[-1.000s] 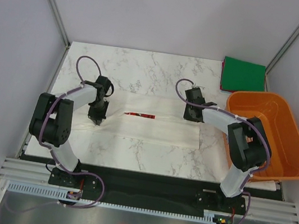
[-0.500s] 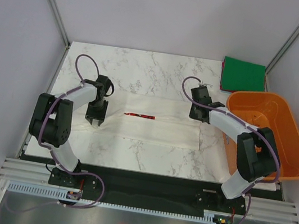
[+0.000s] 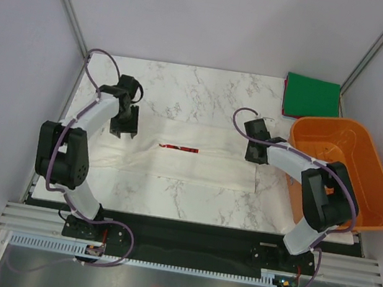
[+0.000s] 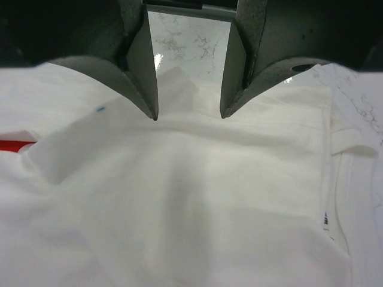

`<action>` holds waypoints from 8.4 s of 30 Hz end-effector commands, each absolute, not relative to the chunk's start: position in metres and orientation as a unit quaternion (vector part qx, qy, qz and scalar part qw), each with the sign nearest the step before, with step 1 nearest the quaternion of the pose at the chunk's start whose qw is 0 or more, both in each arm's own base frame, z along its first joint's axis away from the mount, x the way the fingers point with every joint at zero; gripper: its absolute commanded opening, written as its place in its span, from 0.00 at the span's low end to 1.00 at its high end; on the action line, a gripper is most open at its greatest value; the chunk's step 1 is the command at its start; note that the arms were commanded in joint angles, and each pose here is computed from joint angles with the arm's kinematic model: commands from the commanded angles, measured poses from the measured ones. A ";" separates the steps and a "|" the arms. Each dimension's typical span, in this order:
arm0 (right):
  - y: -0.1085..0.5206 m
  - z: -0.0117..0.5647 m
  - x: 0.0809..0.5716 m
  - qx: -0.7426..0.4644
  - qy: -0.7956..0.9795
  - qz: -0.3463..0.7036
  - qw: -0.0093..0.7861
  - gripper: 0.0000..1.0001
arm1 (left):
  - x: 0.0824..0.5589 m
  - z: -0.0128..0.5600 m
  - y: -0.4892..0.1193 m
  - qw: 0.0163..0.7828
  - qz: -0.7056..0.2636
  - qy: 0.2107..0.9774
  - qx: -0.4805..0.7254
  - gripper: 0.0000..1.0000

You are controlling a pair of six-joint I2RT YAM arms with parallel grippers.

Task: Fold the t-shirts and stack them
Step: Fold the tshirt

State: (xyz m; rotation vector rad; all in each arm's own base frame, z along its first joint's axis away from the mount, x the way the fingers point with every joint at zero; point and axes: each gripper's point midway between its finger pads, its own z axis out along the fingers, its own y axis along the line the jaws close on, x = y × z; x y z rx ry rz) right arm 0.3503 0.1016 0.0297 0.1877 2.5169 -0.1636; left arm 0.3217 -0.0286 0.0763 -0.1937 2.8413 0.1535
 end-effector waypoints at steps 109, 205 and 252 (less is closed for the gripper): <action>0.520 0.083 0.300 0.130 0.899 0.335 0.252 0.47 | 0.312 0.126 0.116 0.312 -0.020 0.823 -0.474 0.55; 0.520 0.104 0.288 0.121 0.884 0.366 0.264 0.00 | 0.278 0.038 0.064 0.184 -0.092 0.851 -0.484 0.45; 0.505 0.107 0.278 0.107 0.887 0.367 0.258 0.00 | 0.261 0.106 0.058 0.267 -0.077 0.828 -0.486 0.02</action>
